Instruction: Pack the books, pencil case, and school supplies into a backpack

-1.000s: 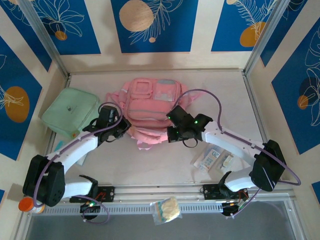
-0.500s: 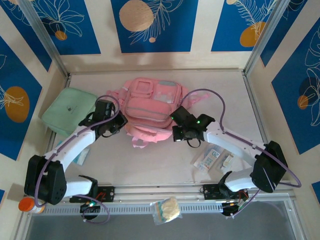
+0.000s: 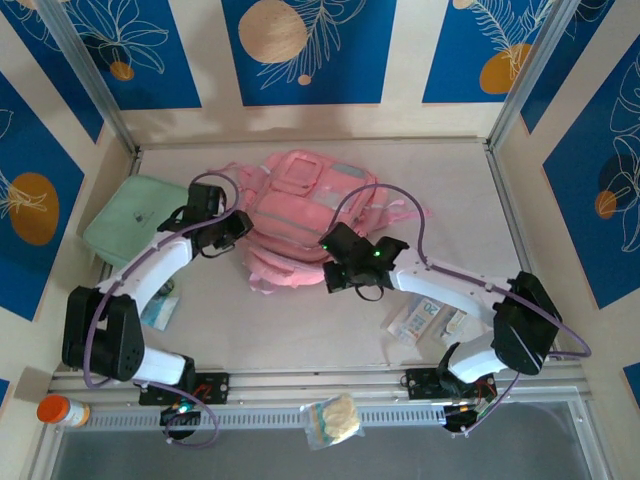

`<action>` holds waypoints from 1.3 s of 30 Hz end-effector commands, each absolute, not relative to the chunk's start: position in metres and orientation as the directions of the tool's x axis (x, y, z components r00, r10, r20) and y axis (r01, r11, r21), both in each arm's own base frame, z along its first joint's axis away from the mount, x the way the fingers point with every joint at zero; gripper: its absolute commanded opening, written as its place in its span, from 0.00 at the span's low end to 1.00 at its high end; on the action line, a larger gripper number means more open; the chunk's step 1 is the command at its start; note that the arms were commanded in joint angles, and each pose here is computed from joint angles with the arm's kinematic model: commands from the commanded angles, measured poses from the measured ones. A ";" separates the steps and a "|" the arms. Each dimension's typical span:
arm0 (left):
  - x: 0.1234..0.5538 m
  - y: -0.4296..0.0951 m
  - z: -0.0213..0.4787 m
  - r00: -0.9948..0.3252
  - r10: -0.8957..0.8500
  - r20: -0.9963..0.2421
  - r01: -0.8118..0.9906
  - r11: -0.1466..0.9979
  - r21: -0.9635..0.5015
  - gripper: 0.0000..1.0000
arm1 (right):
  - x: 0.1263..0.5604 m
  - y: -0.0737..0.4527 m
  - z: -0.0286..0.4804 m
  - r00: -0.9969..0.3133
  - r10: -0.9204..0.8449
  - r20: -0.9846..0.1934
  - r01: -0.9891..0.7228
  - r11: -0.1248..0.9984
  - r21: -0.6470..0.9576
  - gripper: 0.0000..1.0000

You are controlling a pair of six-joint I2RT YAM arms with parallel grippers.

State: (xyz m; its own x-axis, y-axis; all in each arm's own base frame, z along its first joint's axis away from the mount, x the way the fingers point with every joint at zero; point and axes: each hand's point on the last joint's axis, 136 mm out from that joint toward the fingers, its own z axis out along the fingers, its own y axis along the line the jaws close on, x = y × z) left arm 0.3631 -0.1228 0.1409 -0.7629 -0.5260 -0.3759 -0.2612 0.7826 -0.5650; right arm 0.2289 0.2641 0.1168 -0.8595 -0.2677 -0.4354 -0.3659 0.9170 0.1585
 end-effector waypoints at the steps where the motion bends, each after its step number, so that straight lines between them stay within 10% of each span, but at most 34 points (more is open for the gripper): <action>1: 0.348 -0.125 0.160 -0.746 -0.541 -0.389 -0.214 0.747 -0.629 0.42 | 0.228 0.283 0.125 -0.851 -0.267 -0.452 -0.391 0.897 0.207 0.00; 19: 0.268 -0.268 0.127 -0.691 -0.720 -0.066 -0.381 0.440 -0.814 0.63 | 0.227 0.277 0.106 -0.858 -0.263 -0.441 -0.371 0.911 0.179 0.00; 32: 0.277 -0.264 0.073 -0.555 -0.826 -0.096 -0.567 0.461 -0.683 0.64 | 0.223 0.288 0.101 -0.842 -0.294 -0.453 -0.417 0.887 0.199 0.00; 39: 0.282 -0.265 0.059 -0.552 -0.825 -0.123 -0.585 0.487 -0.649 0.38 | 0.226 0.289 0.097 -0.836 -0.315 -0.449 -0.423 0.892 0.162 0.00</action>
